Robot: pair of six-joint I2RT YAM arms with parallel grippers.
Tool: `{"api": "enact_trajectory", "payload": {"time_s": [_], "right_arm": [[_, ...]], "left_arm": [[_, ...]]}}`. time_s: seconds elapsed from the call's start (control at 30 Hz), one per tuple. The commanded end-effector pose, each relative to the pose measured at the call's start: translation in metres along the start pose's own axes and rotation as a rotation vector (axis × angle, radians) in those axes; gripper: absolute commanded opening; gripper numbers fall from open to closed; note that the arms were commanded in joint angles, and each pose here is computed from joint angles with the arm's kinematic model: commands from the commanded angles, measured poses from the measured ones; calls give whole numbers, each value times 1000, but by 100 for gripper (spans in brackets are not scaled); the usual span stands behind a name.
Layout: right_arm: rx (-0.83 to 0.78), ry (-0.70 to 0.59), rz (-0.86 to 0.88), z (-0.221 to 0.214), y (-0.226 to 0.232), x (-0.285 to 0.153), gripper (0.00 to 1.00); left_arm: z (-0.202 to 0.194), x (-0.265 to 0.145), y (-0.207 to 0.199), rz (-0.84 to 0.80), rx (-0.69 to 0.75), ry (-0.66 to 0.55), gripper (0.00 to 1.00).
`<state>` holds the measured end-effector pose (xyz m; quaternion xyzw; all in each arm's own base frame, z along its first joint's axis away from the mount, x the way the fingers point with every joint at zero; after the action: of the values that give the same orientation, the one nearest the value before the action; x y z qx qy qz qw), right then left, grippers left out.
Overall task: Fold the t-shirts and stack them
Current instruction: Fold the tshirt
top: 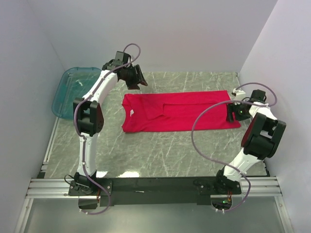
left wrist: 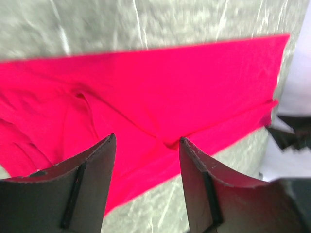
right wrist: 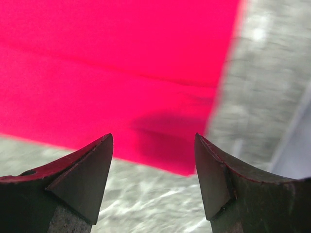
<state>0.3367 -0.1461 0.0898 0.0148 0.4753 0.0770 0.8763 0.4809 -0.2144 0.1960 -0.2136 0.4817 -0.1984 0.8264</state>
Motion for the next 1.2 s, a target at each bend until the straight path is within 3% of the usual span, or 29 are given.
{"api": "enact_trajectory", "payload": {"time_s": [0.0,0.1,0.13,0.17,0.23,0.27,0.37,0.5,0.67,0.83,1.17], "right_arm": [[-164,-72,84,17,37,-26,75],[-445,-58,333,13,104,-37,75],[-599,-56,456,9,146,-41,75],[-674,-60,510,6,165,-42,75],[-795,-88,561,6,210,-40,75],[-916,-69,589,4,252,-35,75],[-1032,-112,517,21,324,-17,75],[-1006,-155,406,68,396,14,72],[-1038,-135,315,73,437,42,68],[-1025,-110,291,64,458,61,67],[-1034,-79,231,60,458,80,65]], "left_arm": [[49,-59,-26,-26,108,-247,60],[60,-131,-37,22,205,-471,65],[56,-150,-38,35,229,-526,68],[45,-185,-34,58,250,-629,77],[24,-214,-19,94,237,-708,89],[-6,-231,5,123,196,-728,99],[-66,-243,42,124,174,-744,99],[-121,-240,74,201,178,-728,99],[-150,-240,87,249,194,-740,100],[-150,-247,90,291,181,-746,99],[-147,-246,88,281,184,-744,99]]}}
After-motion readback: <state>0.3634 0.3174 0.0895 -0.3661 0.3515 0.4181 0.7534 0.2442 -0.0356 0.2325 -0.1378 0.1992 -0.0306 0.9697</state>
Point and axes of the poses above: each gripper's point midway between its finger pads, its own x axis out along the fingers, its own y axis along the line the jaws close on, z = x × y, the point moved 5 cm from there along -x, back along the fingers, and after that the axes turned 8 degrees about x, right-handed, at the moved point
